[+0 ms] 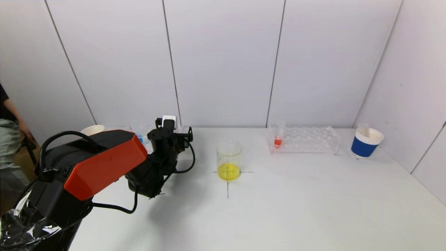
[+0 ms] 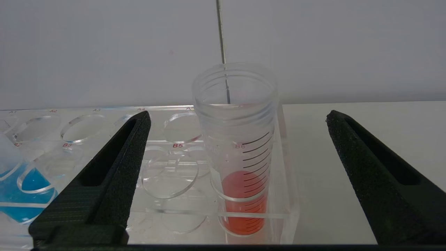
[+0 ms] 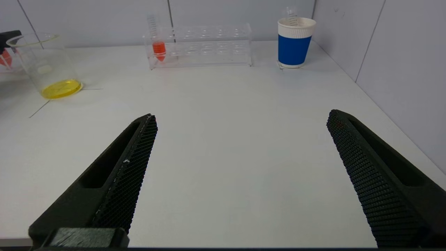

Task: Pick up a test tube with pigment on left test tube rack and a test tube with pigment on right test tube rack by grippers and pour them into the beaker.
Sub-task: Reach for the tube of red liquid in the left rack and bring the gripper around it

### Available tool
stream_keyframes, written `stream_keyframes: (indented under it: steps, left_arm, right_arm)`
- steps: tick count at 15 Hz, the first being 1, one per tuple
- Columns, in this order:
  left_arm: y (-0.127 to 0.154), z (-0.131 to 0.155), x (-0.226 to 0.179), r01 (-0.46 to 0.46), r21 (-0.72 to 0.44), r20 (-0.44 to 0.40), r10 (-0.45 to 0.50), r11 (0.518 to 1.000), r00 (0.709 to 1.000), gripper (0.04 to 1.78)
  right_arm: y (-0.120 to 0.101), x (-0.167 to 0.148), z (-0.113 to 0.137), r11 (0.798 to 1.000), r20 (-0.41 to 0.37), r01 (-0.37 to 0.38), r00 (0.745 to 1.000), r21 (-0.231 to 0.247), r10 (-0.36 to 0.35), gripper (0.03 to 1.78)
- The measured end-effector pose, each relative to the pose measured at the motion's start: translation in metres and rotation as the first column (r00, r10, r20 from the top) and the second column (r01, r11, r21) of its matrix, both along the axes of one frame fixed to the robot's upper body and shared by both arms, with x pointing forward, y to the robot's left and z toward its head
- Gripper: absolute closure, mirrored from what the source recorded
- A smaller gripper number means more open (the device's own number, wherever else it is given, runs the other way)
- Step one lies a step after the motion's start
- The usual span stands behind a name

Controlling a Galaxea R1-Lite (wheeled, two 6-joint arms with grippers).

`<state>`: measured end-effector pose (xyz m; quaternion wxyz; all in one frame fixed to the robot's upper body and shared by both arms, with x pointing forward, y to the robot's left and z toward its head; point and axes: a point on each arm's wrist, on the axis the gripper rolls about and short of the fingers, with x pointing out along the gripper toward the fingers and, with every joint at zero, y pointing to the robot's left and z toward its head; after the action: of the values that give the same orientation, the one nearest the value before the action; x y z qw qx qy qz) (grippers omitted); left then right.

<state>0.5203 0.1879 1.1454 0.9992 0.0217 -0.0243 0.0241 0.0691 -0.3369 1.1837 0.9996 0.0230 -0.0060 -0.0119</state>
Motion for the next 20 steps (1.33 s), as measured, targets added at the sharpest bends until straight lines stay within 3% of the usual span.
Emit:
stream_keyframes:
  steps: [8,20]
  left_arm:
    - [-0.0002,0.002,0.0032,-0.042,-0.01,0.006,0.042,0.999,0.999,0.06]
    - [-0.0063,-0.0011,0.002,-0.03,-0.009,0.001,0.03,1.0,1.0,0.06]
  right_arm:
    - [0.0,0.0,0.0,1.0,0.0,0.0,1.0,0.0,0.0,0.04]
    - [0.0,0.0,0.0,1.0,0.0,0.0,1.0,0.0,0.0,0.04]
